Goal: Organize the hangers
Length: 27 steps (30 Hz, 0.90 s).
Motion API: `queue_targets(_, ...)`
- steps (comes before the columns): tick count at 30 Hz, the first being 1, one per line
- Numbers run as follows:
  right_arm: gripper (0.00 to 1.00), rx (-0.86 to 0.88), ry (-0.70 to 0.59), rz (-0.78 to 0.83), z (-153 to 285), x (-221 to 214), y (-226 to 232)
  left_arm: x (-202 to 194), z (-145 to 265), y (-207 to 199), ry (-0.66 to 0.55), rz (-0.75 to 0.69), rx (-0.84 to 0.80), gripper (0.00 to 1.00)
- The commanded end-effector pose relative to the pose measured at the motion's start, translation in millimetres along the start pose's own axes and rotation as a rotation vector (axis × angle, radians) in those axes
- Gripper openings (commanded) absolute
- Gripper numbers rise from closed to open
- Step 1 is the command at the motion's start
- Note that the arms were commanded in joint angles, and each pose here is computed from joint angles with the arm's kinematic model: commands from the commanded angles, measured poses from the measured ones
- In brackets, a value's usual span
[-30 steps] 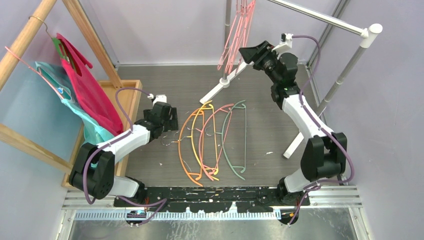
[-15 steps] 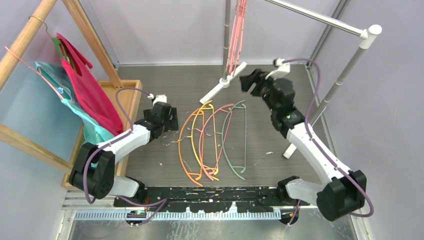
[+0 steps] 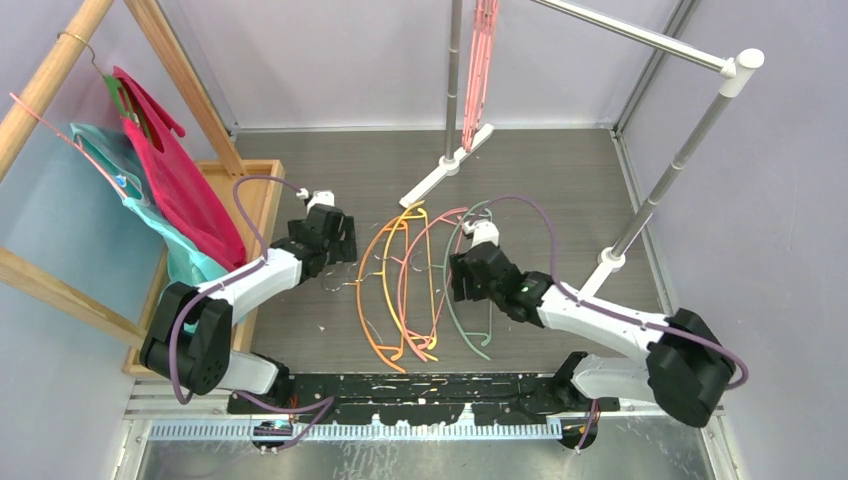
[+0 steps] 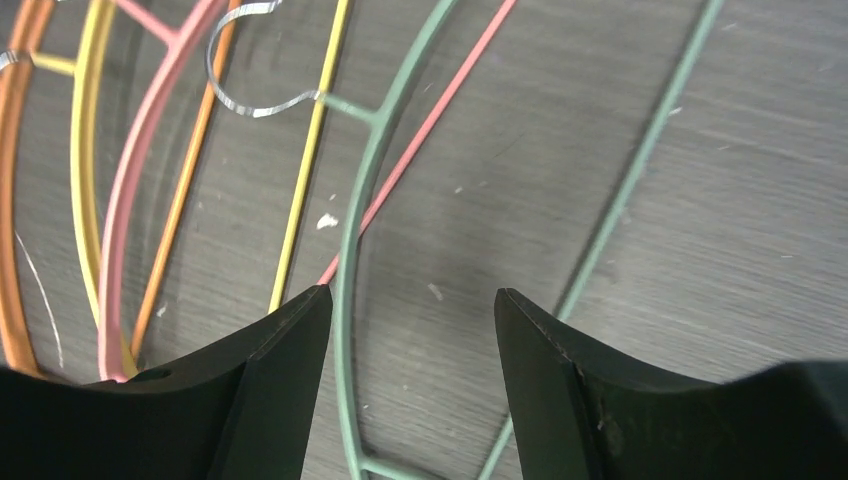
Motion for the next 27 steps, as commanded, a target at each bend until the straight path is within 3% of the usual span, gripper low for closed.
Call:
queue_targets(1, 0.66, 0.008, 0.015, 0.020, -11, -9, 22, 20, 0, -7, -0.058, 0.019, -0.009, 0.98)
queue_targets(9, 0.64, 0.021, 0.034, 0.038, -33, -15, 37, 21, 1, -7, -0.063, 0.021, -0.009, 0.98)
queue_targets(11, 0.57, 0.020, 0.041, 0.046, -38, -16, 39, 21, 1, -7, -0.064, 0.021, -0.010, 0.98)
queue_targets(14, 0.35, 0.036, 0.058, 0.050, -45, -20, 43, 21, 1, -6, -0.064, 0.020, -0.007, 0.98)
queue_targets(15, 0.33, 0.040, 0.065, 0.048, -47, -22, 44, 21, 1, -6, -0.063, 0.020, -0.007, 0.98)
queue_targets(27, 0.36, 0.018, 0.126, 0.047, -52, -49, 36, 20, 1, -6, -0.061, 0.020, -0.006, 0.98)
Point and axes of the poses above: each gripper's point midway between its finger pads, its own z axis back along the fingers, its own y axis along the line the jaws close on, x = y × z, the point moved 3 cm from there along z, back along the fingers, and after that the axes turned 7 degrees about z, right-handed, at the moved point
